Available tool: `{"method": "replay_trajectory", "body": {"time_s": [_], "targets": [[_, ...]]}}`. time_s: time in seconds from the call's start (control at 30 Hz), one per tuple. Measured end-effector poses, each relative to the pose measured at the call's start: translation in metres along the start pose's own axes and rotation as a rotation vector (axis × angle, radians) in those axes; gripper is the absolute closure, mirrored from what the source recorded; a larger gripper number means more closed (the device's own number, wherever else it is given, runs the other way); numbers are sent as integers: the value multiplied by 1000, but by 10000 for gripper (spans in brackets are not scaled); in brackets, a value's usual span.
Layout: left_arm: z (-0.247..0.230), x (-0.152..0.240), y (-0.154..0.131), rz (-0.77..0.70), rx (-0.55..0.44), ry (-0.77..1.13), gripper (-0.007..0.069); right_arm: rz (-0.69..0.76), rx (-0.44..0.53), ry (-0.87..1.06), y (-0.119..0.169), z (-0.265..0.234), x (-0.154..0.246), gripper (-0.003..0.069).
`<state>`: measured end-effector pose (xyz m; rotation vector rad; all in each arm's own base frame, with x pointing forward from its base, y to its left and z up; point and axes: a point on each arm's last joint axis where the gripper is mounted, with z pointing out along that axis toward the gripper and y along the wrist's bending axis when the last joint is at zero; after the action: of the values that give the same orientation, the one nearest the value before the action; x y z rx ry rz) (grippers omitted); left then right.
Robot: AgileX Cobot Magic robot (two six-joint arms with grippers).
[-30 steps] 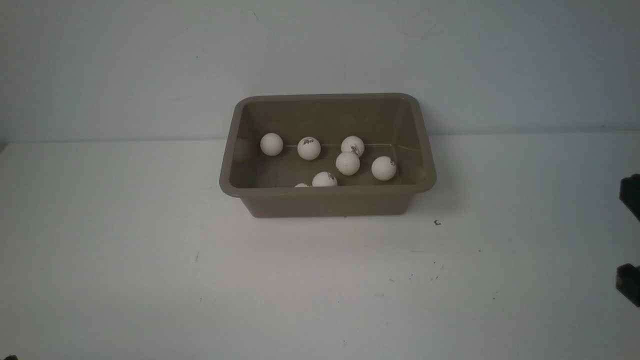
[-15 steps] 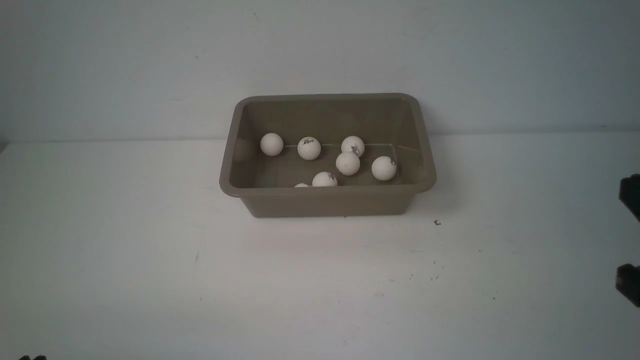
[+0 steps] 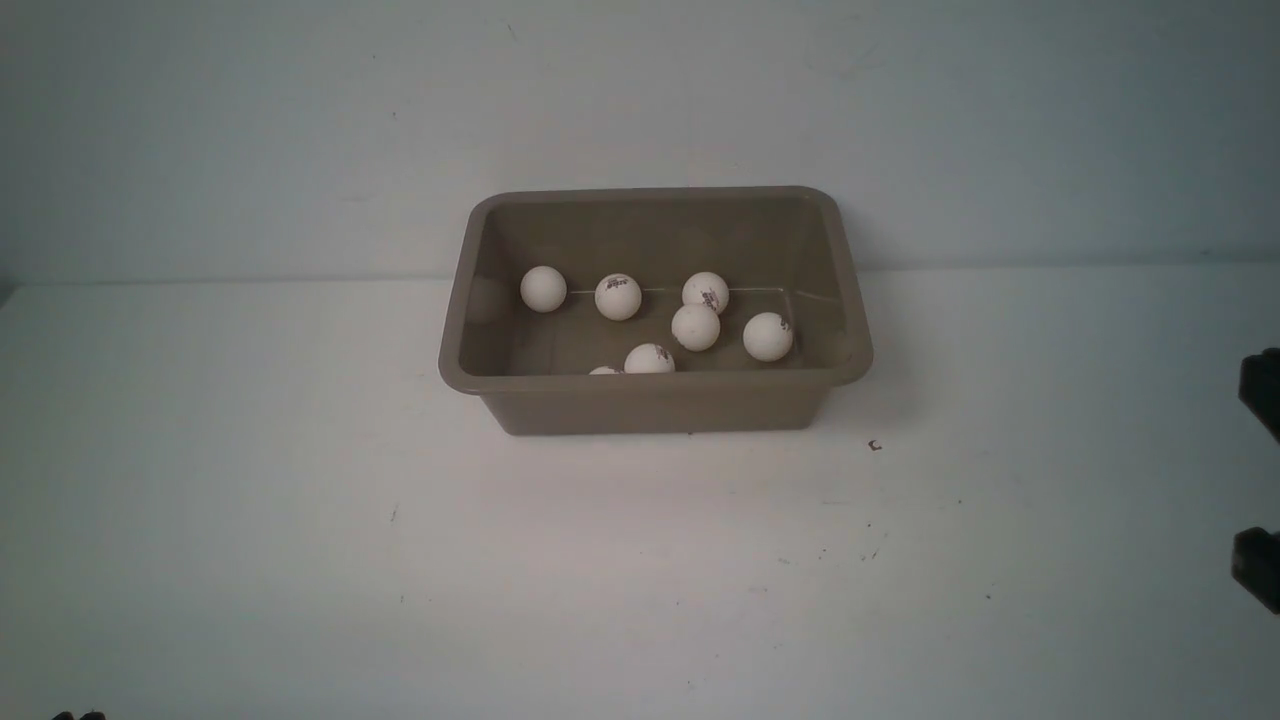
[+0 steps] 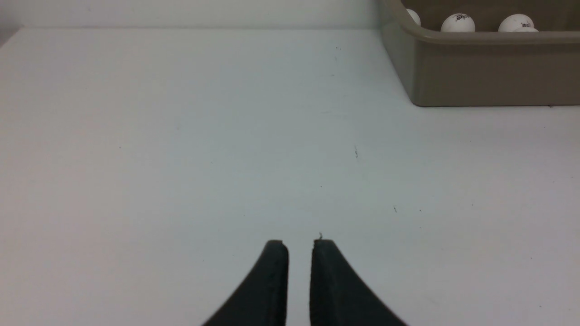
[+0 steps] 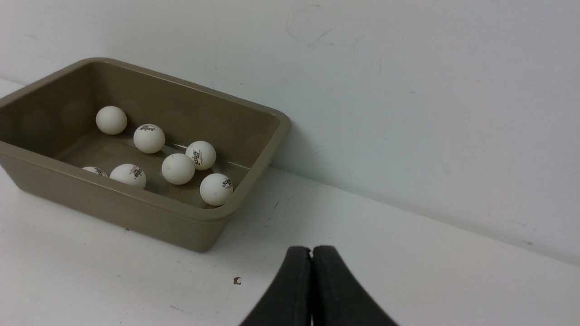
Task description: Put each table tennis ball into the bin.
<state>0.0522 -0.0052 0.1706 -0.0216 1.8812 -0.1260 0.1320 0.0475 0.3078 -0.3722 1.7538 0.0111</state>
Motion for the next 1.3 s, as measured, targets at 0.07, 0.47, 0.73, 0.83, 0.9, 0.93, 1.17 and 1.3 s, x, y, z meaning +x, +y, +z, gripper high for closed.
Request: {"method": "replay_trajectory", "body": {"time_s": [0.07,0.47,0.73,0.83,0.9,0.93,1.17,1.3], "targets": [[0,0,0,-1,0,0,567,0,0,0,0,0,0,675],[0,0,0,-1,0,0,567,6,13,-2,-3,0,0,675],[0,0,0,-1,0,0,567,264,168,-73,-32,-12,-2,675],[0,0,0,-1,0,0,567,412,291,-123,-46,-29,9,675],[0,0,0,-1,0,0,567,450,349,-150,-48,-41,22,675],[0,0,0,-1,0,0,567,462,365,-155,-47,-45,28,675],[0,0,0,-3,1,0,567,468,392,-213,-30,-62,86,675],[0,0,0,-3,1,0,567,409,339,-238,-17,-61,112,675]]}}
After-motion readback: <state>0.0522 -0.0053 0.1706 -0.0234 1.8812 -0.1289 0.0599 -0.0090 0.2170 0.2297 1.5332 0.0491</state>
